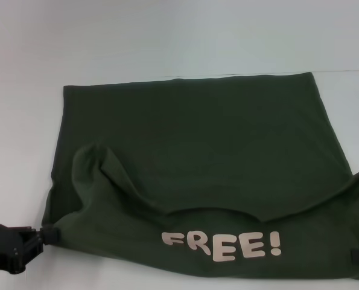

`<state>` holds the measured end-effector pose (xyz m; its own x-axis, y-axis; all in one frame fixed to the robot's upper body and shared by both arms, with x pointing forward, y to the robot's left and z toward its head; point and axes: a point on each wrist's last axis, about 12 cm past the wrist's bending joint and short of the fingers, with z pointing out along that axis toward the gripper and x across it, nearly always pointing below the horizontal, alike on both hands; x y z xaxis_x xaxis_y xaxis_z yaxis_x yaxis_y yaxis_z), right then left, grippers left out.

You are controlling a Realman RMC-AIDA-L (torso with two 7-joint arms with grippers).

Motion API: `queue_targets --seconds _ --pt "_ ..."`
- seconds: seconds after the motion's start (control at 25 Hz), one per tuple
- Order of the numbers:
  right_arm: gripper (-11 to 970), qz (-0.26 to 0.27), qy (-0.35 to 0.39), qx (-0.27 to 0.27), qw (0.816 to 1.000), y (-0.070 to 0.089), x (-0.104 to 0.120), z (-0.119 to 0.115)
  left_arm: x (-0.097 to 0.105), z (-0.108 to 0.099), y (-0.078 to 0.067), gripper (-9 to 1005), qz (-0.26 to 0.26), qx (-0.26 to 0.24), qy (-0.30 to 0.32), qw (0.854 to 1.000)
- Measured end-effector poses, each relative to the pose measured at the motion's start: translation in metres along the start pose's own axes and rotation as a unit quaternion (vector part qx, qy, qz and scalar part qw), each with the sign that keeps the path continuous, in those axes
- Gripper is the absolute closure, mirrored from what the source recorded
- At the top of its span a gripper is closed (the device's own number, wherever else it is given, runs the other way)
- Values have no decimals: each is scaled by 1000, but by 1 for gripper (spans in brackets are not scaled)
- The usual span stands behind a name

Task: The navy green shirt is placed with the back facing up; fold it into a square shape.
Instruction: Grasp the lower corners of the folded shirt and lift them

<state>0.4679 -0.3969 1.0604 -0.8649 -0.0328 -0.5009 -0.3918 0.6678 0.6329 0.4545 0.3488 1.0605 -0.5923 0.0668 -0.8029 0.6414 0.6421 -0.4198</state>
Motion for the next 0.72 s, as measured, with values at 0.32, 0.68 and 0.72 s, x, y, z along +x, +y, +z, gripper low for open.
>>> queue_targets --seconds 0.32,0.68,0.72 --pt "198 6 7 -12 1000 2 3 -1 -2 1 1 993 1 -1 0 1000" --pt "199 24 10 -18 1000 3 5 -7 -4 3 3 993 4 0 0 1000" --pt "199 24 11 -20 999 4 5 -4 -5 3 3 993 4 -1 0 1000"
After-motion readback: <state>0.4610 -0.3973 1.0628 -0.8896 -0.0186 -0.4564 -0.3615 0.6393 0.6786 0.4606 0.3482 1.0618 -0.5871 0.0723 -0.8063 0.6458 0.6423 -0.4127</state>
